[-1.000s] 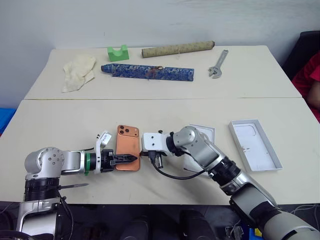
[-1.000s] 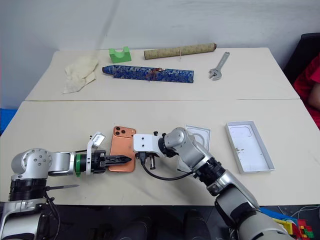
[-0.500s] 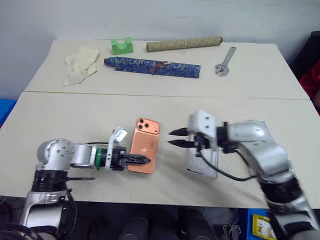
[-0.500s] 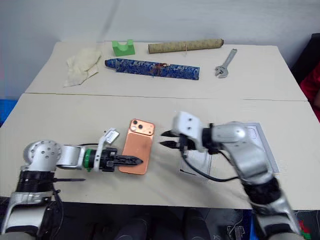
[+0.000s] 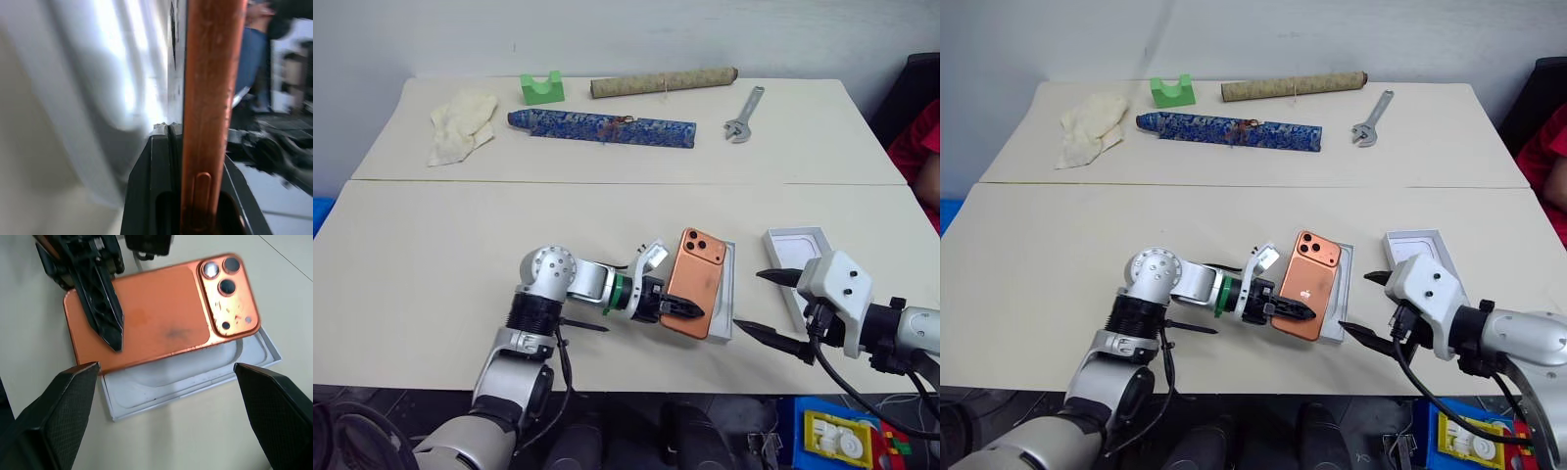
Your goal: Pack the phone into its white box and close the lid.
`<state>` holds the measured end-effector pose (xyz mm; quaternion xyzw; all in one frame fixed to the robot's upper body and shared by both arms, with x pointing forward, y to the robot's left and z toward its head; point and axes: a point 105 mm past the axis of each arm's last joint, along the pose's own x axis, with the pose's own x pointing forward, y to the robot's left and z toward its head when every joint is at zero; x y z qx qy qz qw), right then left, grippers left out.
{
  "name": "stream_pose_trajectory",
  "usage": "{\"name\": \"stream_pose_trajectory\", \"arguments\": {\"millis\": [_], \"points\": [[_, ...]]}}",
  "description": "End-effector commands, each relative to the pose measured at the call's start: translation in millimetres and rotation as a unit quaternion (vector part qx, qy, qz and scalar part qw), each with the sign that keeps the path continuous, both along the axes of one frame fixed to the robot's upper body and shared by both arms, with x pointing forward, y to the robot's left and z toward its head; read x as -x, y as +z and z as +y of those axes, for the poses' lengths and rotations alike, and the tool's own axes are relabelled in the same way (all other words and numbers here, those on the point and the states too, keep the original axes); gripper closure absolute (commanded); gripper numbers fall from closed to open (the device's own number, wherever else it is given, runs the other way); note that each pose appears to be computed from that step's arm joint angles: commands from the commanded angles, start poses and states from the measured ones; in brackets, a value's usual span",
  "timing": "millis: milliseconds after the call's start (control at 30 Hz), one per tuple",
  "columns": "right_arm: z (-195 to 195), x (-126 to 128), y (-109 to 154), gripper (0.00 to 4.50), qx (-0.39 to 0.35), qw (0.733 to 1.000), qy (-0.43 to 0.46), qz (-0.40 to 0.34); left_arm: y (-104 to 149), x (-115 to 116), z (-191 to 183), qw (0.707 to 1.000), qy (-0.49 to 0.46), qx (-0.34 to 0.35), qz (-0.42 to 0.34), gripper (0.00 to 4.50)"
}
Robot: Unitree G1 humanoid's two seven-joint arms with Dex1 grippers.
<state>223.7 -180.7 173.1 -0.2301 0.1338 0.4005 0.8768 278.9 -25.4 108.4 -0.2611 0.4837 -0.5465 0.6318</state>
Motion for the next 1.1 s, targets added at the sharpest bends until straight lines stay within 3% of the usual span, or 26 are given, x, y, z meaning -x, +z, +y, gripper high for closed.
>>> {"name": "stream_pose_trajectory", "arguments": {"millis": [33, 300, 500, 767, 1100], "points": [[0.5, 1.7, 11.0, 0.0, 0.002, 0.999, -0.01, -0.031, 10.4, -2.3, -7.2, 1.0, -0.001, 0.011, -0.01, 4.39], [-1.2, -0.8, 8.6, 0.0, -0.004, 0.999, -0.025, -0.03, 10.1, -8.3, -19.5, 1.0, 0.01, 0.012, -0.005, 4.39], [0.0, -0.8, 6.2, 0.0, -0.008, 0.999, -0.028, -0.027, 25.9, -3.9, -27.2, 0.999, -0.017, 0.048, -0.005, 2.52], [2.2, -0.8, 4.7, 0.0, -0.018, 0.999, -0.03, -0.024, 27.6, 2.5, -25.2, 0.995, -0.072, 0.024, -0.065, 0.03], [6.8, -0.7, 2.9, 0.0, -0.031, 0.999, -0.035, -0.027, 14.5, 2.7, -18.3, 0.964, -0.169, -0.028, -0.203, 0.03]]}}
